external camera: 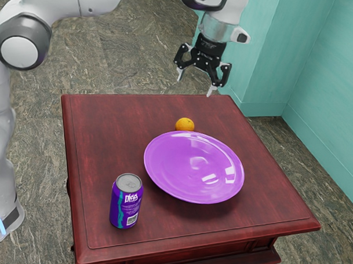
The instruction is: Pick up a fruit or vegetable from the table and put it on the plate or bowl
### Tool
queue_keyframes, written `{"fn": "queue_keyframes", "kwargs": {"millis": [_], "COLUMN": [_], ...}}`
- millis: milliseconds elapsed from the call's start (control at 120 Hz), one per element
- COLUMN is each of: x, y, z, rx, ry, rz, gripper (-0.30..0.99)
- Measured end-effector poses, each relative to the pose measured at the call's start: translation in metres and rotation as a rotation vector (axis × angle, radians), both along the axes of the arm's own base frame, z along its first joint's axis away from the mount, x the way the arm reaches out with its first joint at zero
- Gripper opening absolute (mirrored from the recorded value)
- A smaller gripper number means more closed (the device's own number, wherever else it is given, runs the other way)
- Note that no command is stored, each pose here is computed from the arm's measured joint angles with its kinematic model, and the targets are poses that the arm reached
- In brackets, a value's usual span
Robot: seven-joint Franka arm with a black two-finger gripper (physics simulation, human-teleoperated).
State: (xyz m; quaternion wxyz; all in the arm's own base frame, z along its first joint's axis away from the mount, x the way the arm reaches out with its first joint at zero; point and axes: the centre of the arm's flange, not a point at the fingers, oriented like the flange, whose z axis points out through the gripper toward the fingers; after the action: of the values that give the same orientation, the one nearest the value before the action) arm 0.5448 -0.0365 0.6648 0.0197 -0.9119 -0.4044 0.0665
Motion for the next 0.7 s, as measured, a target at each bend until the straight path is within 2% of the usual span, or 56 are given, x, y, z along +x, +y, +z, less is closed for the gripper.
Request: {"fn": "queue_keyframes", "kwargs": {"millis": [133,225,275,400,700], "x": [-0.046,-0.061,-0.065,-0.071,-0.079], "y": [0.051,0.039,0.045,0.111,0.205], "z": [-0.013,-0.018,-0.024,-0.030,-0.053], "rx": [-0.067,-0.091,-0.105,-0.151,-0.183], "ry": [0.029,0.027,0.035,0.025,0.033], "rz": [0.029,-0.027,-0.030,0.089,0.208], "gripper": [0.69,0.69,0.69,0.69,0.69]}}
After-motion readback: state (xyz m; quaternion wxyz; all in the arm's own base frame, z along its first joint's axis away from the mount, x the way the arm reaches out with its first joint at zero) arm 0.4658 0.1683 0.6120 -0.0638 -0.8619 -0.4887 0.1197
